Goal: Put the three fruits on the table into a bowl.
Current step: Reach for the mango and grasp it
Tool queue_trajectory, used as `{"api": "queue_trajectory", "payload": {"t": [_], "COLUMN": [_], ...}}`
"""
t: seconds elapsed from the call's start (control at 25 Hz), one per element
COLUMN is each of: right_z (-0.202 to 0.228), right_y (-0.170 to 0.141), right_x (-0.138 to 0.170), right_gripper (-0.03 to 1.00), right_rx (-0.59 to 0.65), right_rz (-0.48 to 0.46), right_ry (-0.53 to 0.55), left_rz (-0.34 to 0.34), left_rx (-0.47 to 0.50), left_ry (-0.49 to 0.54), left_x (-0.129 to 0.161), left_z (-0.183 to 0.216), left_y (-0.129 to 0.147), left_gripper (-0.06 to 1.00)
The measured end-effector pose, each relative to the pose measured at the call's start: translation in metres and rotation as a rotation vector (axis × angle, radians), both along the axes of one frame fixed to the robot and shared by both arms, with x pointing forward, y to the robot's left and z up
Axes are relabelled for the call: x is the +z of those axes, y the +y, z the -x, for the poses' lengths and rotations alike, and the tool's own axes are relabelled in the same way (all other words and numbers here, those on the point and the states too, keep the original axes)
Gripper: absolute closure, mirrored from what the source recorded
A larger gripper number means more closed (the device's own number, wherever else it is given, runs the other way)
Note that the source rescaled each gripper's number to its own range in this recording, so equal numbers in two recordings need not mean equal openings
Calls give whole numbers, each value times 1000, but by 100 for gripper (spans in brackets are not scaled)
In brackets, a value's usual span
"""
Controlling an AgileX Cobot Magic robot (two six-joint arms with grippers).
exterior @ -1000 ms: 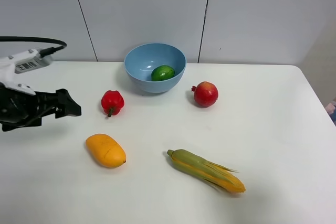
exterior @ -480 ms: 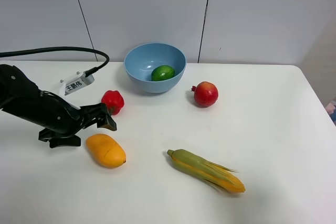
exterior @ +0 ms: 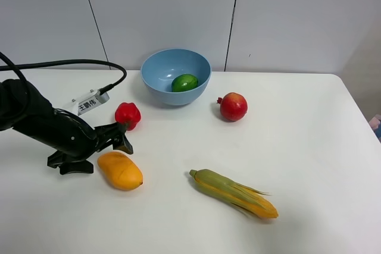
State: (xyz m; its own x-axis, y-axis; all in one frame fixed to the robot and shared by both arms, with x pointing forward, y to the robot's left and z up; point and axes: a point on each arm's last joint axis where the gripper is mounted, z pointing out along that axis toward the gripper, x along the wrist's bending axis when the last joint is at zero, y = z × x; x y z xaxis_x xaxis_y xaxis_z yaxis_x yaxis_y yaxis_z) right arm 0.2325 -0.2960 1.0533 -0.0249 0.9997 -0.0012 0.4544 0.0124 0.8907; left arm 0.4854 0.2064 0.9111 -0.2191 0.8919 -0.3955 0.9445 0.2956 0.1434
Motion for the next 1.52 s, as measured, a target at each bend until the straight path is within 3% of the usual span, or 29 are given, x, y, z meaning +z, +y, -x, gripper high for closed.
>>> {"api": "queue_trajectory", "payload": {"t": [0.12,0.28,0.48,0.68,0.88,1.08,1.36,1.52], "right_z": [0,0,0,0,0,0,0,0], "right_y": [0,0,0,0,0,0,0,0], "right_x": [0,0,0,0,0,0,0,0], "right_gripper": [58,58,58,58,58,58,58,58], "right_rx": [0,0,0,0,0,0,-1,-1], "right_rz": [0,0,0,0,0,0,1,1], "right_ry": [0,0,0,0,0,0,0,0], "left_rz": [-5,-4,-11,-68,-115,-105,-46,-94], "left_rx": [-30,-44,-42,-53,-148,-248,-225,-216], "left_ry": [-20,-66,-83,-193,-252,-268,-212,-99], "left_x": [2,13,15,25,36,37,50,46], "left_z": [1,1,0,-5,2,14,13,7], "left_y": [-2,-1,1,9,-1,-29,-51,-54], "left_gripper": [8,-2,-3,-3,-3,-3,-3,10]}}
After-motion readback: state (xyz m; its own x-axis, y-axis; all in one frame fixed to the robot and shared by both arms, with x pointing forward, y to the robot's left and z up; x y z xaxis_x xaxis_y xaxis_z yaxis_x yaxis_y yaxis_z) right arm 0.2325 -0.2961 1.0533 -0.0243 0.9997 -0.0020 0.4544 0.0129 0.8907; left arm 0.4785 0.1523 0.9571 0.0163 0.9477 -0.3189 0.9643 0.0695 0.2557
